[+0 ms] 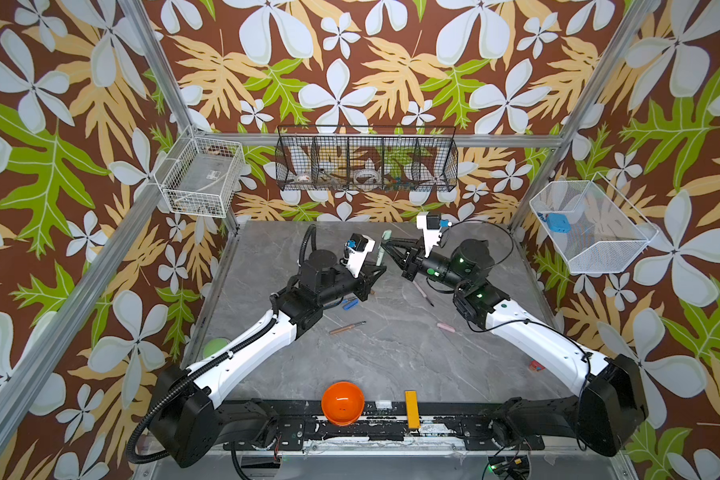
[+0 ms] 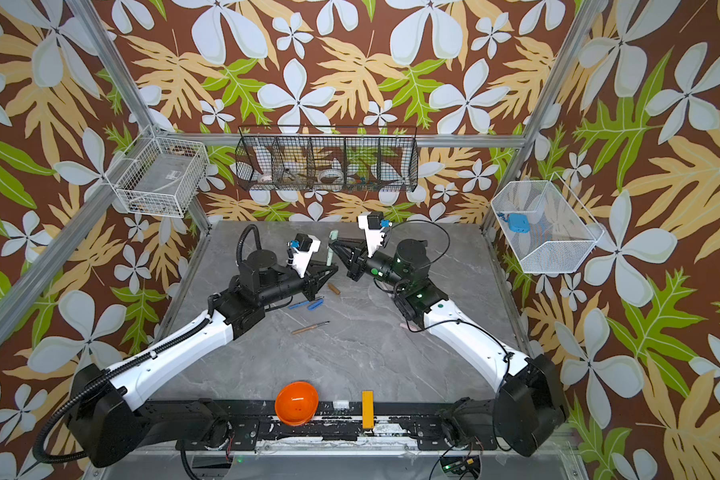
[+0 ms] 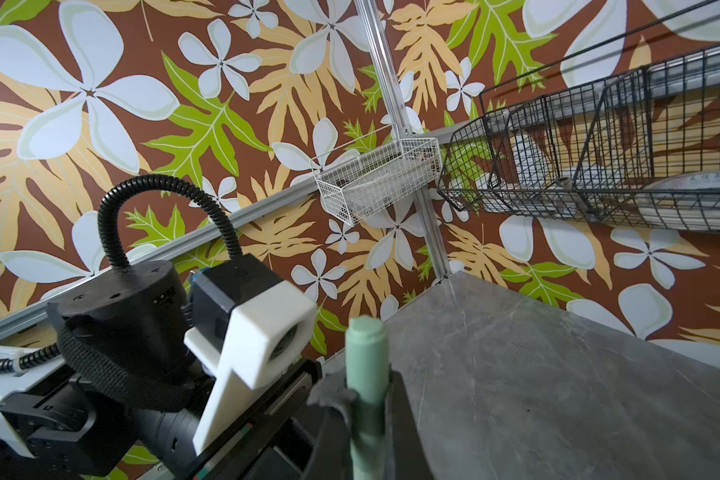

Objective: Insert the pens into the pen caps

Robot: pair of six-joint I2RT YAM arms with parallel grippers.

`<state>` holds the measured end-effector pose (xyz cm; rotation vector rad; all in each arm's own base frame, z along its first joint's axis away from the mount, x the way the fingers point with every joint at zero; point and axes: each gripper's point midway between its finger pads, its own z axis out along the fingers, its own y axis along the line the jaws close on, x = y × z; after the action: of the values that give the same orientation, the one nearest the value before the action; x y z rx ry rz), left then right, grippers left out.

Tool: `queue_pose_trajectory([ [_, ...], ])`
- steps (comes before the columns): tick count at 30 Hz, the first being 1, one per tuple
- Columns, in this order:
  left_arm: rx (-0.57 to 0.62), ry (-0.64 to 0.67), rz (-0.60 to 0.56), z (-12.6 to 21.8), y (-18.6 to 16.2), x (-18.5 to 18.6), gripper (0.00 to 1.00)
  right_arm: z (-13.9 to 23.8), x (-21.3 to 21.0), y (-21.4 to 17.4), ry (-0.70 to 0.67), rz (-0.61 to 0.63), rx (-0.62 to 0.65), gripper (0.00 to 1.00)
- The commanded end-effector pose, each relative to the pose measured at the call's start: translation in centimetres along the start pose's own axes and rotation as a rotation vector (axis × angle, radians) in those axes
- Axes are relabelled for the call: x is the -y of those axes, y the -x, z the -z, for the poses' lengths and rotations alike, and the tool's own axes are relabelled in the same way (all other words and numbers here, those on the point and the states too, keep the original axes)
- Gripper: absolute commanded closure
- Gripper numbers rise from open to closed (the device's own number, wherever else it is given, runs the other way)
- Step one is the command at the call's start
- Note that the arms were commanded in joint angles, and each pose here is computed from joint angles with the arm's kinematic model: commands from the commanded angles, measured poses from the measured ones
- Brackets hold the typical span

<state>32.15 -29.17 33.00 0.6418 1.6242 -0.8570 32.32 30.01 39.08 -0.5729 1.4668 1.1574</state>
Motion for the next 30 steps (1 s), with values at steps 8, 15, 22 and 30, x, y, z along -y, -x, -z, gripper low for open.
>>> queue_pose_trajectory([
  [8, 0.212, -0.048, 0.018, 2.8, 2.2, 1.0, 1.00, 1.7, -0.8, -3.2, 0.035, -0.046, -0.252, 0.70],
  [15, 0.116, -0.086, 0.076, 2.9, -1.4, 1.5, 1.00, 1.7, -1.5, -2.2, 0.082, -0.027, -0.257, 0.53],
  [22, 0.091, -0.114, 0.092, 2.5, -2.5, 1.8, 1.00, 0.8, -2.8, -1.2, 0.176, -0.039, -0.258, 0.48],
  [30, 0.094, -0.109, 0.072, 2.1, -2.8, 1.9, 1.00, -0.6, -2.5, -1.3, 0.224, -0.072, -0.279, 0.49],
])
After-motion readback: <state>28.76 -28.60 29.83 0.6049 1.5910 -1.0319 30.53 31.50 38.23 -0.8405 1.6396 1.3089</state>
